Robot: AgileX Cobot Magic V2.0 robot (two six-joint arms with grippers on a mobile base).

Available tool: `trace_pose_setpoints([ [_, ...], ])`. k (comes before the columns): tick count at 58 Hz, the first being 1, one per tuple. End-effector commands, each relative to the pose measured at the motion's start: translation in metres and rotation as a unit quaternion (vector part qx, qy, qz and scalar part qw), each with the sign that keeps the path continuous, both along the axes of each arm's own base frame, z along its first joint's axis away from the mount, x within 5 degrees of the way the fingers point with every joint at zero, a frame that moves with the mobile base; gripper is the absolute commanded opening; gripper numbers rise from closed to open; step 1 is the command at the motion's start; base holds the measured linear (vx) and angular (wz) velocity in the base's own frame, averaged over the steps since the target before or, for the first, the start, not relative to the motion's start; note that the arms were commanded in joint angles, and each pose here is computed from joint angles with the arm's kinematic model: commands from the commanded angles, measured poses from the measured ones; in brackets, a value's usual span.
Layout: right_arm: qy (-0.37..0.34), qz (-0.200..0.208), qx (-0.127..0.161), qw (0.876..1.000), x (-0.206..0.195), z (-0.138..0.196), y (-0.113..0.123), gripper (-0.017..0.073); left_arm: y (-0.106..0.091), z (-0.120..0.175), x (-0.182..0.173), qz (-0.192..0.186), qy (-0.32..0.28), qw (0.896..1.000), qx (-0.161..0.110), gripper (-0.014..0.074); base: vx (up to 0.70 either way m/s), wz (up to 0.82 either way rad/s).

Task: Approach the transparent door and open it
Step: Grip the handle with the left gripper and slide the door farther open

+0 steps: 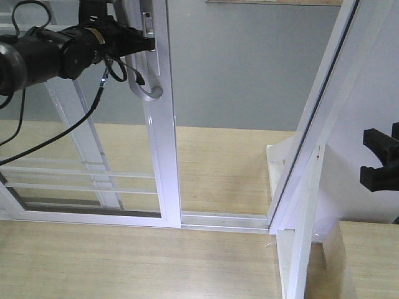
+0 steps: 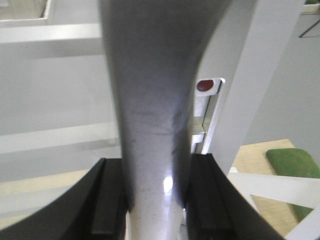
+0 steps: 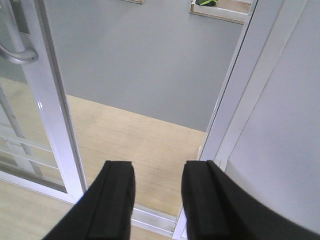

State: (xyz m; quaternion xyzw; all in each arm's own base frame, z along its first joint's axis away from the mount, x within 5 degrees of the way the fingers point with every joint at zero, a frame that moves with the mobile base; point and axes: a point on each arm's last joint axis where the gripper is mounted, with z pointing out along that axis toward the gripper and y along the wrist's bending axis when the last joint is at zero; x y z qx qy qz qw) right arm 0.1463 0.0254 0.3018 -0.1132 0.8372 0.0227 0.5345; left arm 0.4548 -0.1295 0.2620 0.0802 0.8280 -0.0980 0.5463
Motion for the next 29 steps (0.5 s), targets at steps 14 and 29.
trace_pose_setpoints([
  [14, -0.053, -0.001, 0.004, 0.999, 0.002, 0.016, 0.0, 0.0316, 0.032, 0.054, -0.007, 0.024, -0.052, 0.998, 0.017, 0.0367, 0.0, 0.0],
  [29, -0.053, -0.001, 0.004, 0.999, 0.002, 0.016, 0.0, 0.0316, 0.063, 0.068, -0.017, 0.04, -0.063, 0.995, 0.065, 0.0367, 0.0, 0.0],
])
